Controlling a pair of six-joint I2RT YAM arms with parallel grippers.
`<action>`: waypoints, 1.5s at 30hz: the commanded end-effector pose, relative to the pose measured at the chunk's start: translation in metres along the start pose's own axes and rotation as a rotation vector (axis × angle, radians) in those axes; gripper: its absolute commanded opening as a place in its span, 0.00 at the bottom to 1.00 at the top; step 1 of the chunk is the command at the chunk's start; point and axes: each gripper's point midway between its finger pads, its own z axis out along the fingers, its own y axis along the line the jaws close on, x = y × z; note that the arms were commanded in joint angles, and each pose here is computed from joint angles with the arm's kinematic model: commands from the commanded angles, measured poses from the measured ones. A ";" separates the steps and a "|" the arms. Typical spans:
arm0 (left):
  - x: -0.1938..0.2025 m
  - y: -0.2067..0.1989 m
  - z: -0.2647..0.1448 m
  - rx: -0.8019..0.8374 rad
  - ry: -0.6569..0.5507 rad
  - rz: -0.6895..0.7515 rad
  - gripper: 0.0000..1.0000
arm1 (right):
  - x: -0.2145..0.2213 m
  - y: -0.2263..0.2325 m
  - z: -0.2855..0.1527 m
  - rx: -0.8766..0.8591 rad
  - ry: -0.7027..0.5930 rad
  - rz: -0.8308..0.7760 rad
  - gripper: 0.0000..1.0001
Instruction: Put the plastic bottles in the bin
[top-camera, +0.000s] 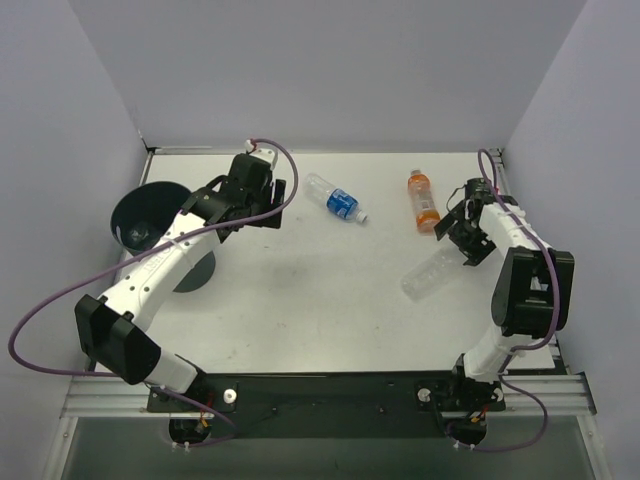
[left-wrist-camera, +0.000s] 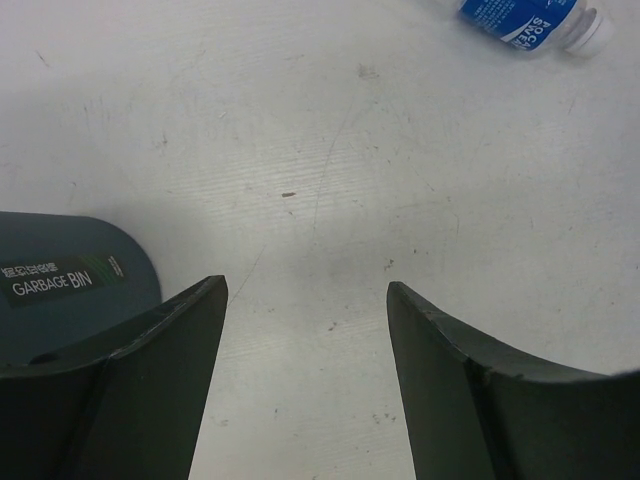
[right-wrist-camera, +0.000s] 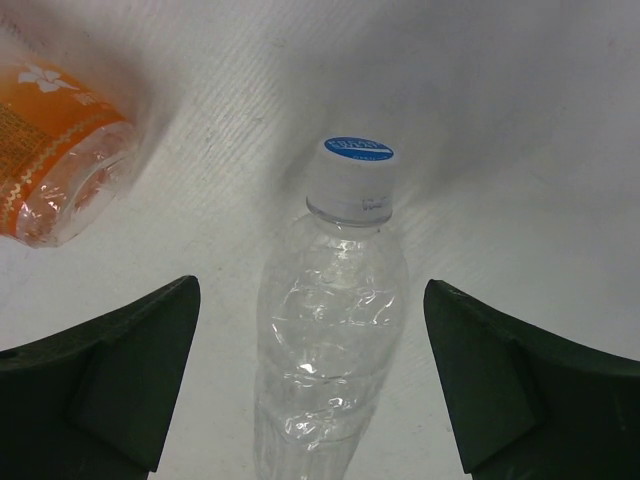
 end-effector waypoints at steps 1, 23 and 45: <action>0.000 -0.008 0.002 0.028 0.007 -0.009 0.76 | 0.001 0.003 0.011 -0.026 0.011 0.024 0.89; 0.038 -0.074 0.003 0.171 0.083 0.019 0.75 | 0.019 0.008 0.005 -0.099 0.077 0.008 0.10; 0.045 -0.197 -0.027 0.379 0.010 0.051 0.76 | 0.092 0.158 -0.147 -0.395 0.002 -0.186 0.00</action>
